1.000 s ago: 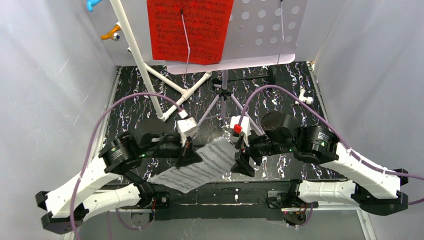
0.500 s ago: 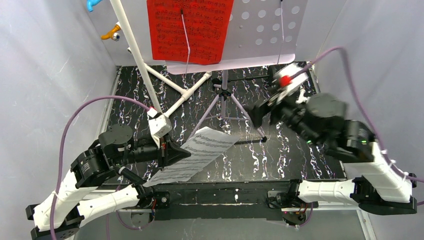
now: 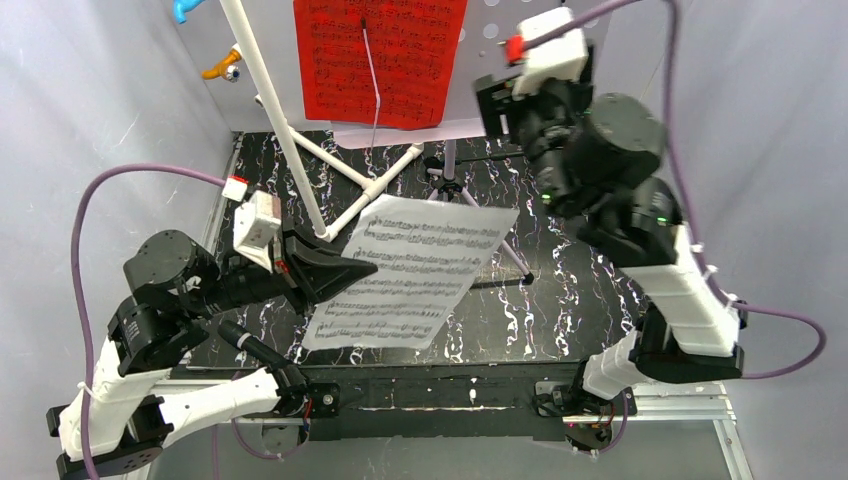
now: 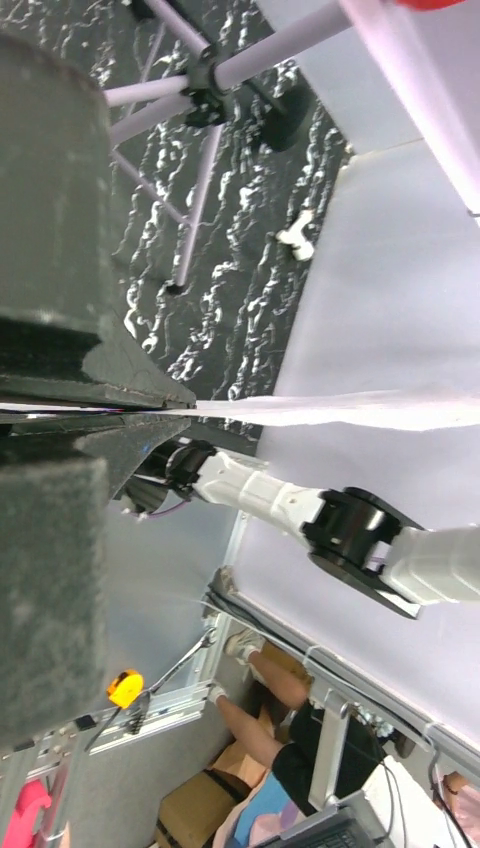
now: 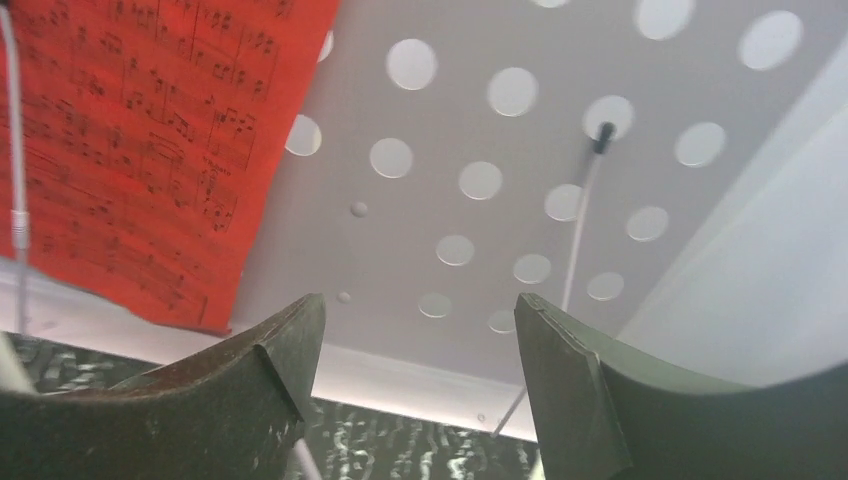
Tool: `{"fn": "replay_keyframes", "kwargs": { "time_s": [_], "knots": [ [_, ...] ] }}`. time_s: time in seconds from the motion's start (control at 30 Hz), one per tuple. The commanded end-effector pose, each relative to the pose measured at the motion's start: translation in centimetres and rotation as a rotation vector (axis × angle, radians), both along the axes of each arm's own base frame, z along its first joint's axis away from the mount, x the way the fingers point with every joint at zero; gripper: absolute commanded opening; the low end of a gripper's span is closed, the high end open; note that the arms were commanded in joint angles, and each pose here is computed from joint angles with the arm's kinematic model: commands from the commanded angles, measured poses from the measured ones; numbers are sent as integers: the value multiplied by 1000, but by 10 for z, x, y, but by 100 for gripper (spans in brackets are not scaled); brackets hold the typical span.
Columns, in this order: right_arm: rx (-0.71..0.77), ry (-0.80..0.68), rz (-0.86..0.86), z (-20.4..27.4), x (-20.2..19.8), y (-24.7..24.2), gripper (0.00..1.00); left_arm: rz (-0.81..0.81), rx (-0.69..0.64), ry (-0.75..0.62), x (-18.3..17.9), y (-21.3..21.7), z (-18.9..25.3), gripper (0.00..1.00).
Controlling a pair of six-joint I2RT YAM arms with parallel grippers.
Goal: Set up the instrument practice props
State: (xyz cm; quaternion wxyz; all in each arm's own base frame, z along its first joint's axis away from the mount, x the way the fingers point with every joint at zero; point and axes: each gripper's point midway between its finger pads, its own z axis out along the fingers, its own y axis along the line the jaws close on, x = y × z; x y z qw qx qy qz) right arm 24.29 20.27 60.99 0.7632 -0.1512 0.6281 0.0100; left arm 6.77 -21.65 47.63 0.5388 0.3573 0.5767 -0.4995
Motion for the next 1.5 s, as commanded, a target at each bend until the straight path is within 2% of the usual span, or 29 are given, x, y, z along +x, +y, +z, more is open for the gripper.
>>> {"fn": "replay_keyframes", "kwargs": {
  "time_s": [0.0,0.23,0.53,0.7,0.8,1.0,1.23,1.47],
  "knots": [
    [-8,-83,-193,30,4,-33,78,14,-94,-91,6,-4,39,0],
    [-22,-93,-271,33,7,-41,78,-9,-104,-121,12,-21,52,0],
    [-25,-115,-331,35,29,-55,80,160,-160,-129,31,3,59,0],
    [2,-113,-393,31,53,-76,80,171,-163,-102,32,5,49,0],
    [45,-130,-317,37,57,-80,77,175,-170,-95,32,6,47,0],
    [-41,-58,-84,3,87,-48,75,145,-165,-70,30,-1,48,0],
    [25,-26,-72,-12,109,-71,66,115,-179,-43,26,-5,47,0],
    [38,-50,-3,-11,107,-63,58,123,-202,-44,30,-9,53,0]
  ]
}}
